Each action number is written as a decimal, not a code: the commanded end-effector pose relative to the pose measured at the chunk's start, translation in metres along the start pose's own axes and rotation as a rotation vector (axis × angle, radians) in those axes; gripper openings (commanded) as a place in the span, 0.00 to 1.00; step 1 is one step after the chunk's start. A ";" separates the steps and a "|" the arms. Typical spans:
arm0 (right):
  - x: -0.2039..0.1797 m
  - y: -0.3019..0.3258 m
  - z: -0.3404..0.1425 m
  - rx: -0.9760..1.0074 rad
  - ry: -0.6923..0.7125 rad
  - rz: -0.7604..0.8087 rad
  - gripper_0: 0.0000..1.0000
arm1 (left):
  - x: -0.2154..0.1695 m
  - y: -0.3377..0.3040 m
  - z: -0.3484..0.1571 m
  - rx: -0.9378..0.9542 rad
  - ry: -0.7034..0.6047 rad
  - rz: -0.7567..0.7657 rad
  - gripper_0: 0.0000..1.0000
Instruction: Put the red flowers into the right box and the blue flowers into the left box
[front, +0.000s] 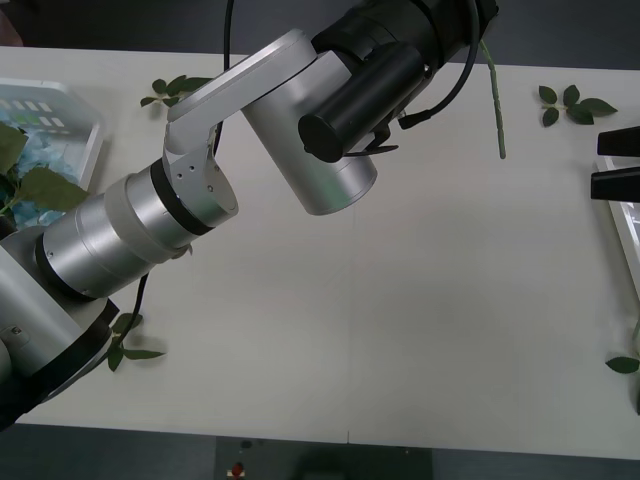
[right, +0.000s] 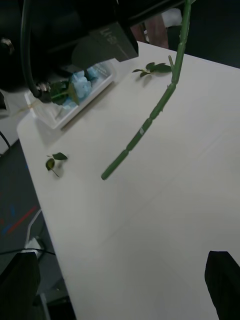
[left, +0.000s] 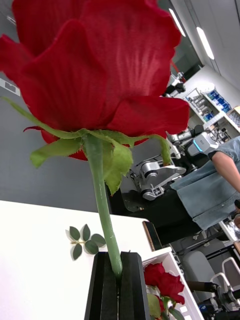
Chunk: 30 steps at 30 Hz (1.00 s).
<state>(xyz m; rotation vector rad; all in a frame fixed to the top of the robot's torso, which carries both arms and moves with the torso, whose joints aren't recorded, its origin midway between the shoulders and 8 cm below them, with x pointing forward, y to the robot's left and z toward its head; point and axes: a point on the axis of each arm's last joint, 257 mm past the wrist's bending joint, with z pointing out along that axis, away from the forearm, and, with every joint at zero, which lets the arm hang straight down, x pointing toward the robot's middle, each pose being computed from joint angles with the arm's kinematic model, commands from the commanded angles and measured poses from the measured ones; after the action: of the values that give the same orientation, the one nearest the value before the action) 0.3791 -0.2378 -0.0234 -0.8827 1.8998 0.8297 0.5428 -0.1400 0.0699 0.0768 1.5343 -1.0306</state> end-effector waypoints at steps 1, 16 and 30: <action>-0.018 0.011 0.015 -0.067 -0.018 0.110 0.96 | -0.012 -0.027 0.000 0.049 -0.018 -0.003 0.00; -0.054 -0.017 0.067 -0.058 -0.010 0.354 0.96 | -0.012 -0.027 0.000 0.049 -0.018 -0.003 0.00; -0.078 -0.038 0.090 -0.040 -0.022 0.377 0.96 | -0.012 -0.027 0.000 0.049 -0.018 -0.003 0.00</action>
<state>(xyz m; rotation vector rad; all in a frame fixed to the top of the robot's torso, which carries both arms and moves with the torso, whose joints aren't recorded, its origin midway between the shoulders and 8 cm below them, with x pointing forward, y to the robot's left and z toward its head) 0.4744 -0.1760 -0.0159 -0.5321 2.1123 1.0890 0.5428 -0.1400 0.0699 0.0766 1.5343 -1.0307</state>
